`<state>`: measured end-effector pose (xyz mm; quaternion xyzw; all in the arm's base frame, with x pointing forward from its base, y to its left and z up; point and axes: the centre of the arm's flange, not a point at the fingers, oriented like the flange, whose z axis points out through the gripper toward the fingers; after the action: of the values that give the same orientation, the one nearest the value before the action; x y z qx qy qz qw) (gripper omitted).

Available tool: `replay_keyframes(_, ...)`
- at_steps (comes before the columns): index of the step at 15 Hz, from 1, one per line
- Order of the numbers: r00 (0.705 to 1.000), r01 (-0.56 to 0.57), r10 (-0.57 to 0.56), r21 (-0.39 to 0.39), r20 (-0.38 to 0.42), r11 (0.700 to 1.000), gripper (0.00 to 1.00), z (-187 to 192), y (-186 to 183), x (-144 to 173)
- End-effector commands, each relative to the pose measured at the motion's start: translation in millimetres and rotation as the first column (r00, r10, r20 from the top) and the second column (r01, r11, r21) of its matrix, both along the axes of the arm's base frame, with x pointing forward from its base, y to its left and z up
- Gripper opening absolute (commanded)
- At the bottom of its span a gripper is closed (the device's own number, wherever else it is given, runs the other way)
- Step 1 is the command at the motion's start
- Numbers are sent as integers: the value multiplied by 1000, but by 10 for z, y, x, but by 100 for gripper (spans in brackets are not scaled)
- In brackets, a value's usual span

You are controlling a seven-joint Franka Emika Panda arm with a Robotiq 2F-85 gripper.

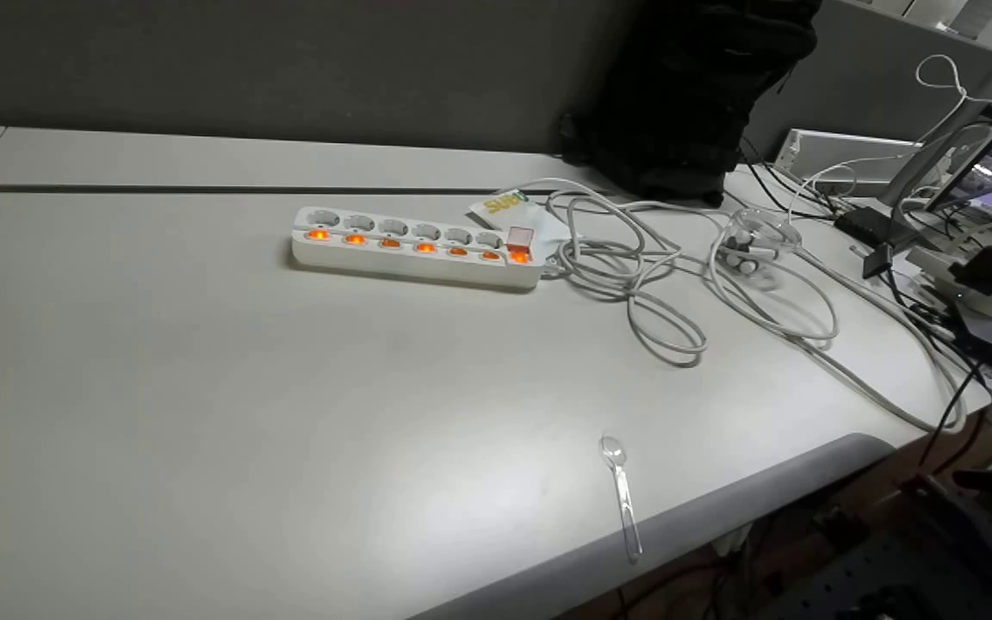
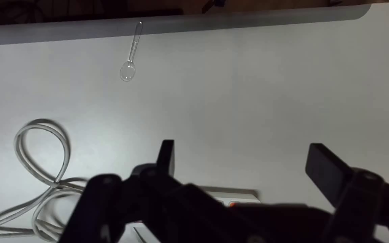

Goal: Turn off the second switch on the extension cord

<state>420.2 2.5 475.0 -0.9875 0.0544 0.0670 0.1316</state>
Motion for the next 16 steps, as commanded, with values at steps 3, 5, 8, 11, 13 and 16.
replay_keyframes(3,1000,0,0,0,0,1000,100,0,0,0)
replay_keyframes(5,998,53,-52,-48,26,997,100,-78,-16,160)
replay_keyframes(8,990,108,-96,-120,104,987,100,-247,-19,508)
replay_keyframes(11,982,127,-98,-186,160,974,100,-484,52,844)
replay_keyframes(13,983,119,-83,-223,166,967,75,-666,145,1044)
replay_keyframes(16,984,95,-53,-251,169,963,60,-891,335,1300)
